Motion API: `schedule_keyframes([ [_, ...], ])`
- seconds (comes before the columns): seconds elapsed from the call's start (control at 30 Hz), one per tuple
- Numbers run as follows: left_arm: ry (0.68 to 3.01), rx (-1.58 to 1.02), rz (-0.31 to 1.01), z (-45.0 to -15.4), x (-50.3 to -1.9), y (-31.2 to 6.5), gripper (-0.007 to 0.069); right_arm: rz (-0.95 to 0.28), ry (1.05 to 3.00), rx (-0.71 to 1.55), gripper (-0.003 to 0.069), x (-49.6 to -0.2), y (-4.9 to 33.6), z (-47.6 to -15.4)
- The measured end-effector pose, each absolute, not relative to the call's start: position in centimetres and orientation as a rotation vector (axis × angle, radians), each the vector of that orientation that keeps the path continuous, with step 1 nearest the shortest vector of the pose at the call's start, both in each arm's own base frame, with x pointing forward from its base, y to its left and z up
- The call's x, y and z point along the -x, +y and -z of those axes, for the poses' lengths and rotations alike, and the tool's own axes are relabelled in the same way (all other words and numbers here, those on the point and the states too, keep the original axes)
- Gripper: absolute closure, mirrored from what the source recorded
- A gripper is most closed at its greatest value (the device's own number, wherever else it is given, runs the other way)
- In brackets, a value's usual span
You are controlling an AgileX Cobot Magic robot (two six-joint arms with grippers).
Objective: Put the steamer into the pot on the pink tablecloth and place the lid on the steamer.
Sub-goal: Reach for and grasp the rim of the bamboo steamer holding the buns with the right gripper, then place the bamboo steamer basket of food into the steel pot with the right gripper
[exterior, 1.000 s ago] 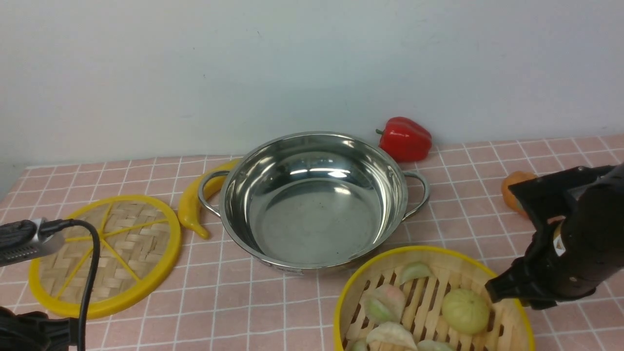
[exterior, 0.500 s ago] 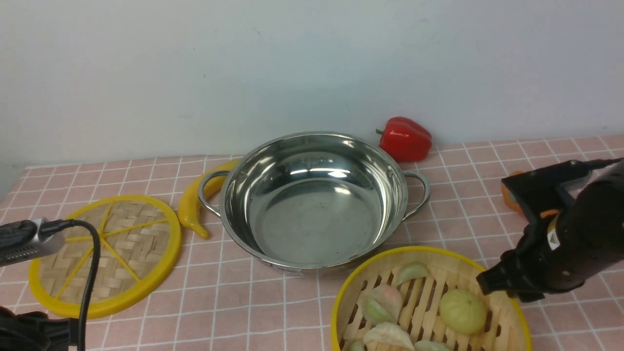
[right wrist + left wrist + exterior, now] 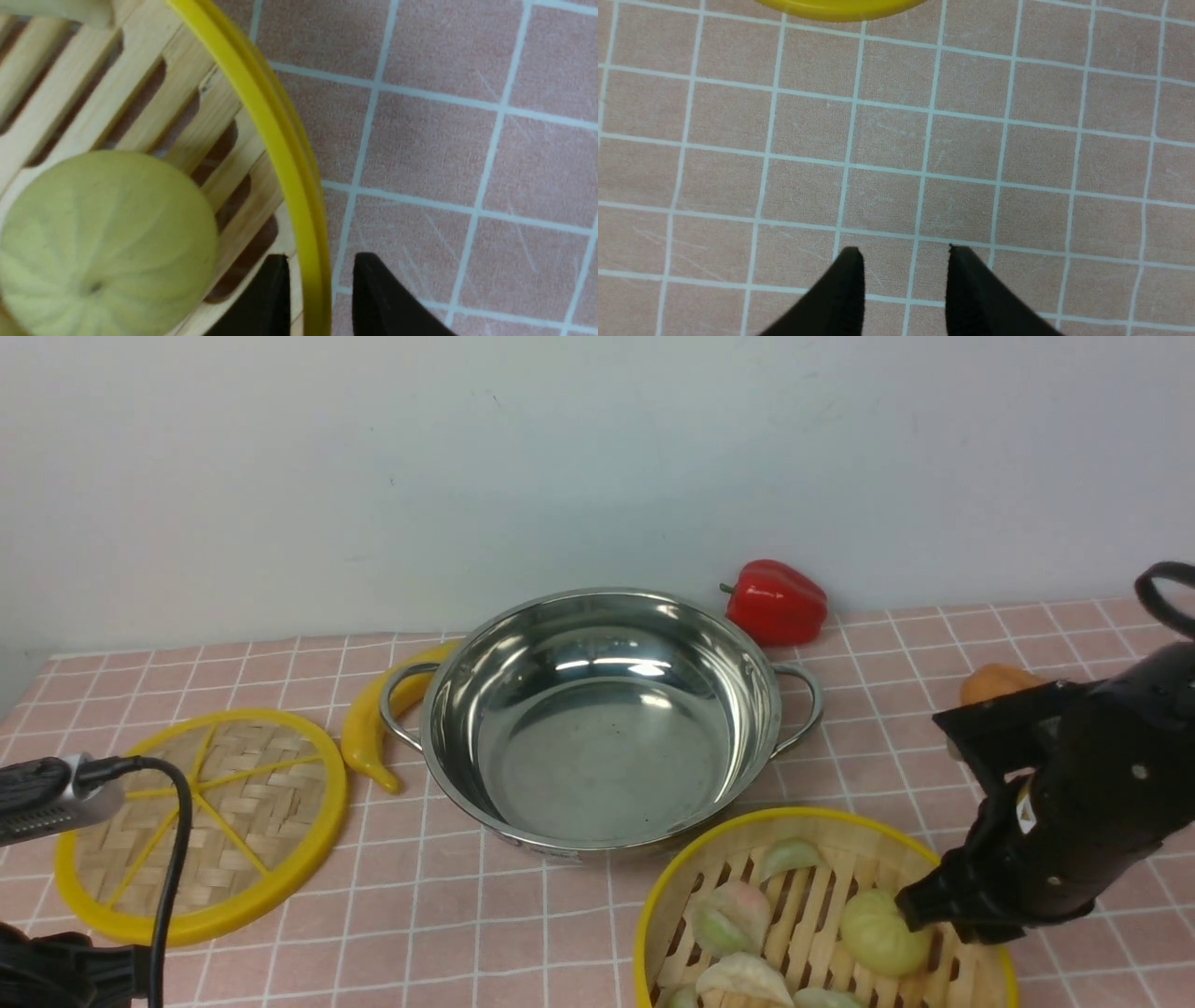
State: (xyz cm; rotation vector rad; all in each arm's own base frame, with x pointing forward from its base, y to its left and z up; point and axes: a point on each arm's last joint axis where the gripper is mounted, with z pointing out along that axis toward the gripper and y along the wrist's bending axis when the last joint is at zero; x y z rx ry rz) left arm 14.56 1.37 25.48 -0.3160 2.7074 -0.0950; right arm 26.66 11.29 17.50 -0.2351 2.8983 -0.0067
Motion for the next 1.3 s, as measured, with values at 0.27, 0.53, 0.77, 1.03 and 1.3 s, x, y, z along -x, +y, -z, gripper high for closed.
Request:
schedule_keyframes([
  [0.27, 2.707, 0.316, 0.095, -25.5, -14.6, 1.4, 0.0382, 0.101, 2.927, 0.278, 0.0598, -26.3, 10.7, -18.2],
  [0.53, 2.707, 0.316, 0.095, -25.5, -14.6, 1.4, 0.0382, 0.160, 2.891, 0.349, 0.0579, -25.4, 9.9, -26.1],
  [0.77, 2.708, 0.315, 0.094, -25.5, -14.6, 1.4, 0.0382, -0.038, 2.788, 0.424, 0.0579, -26.4, 11.4, -31.7],
  [1.03, 2.708, 0.313, 0.093, -25.5, -14.6, 1.4, 0.0382, -0.137, 2.699, 0.437, 0.0579, -33.4, 15.1, -33.6],
  [1.3, 2.709, 0.305, 0.092, -25.5, -14.6, 1.4, 0.0382, -0.189, 2.649, 0.422, 0.0579, -42.1, 19.3, -30.6],
])
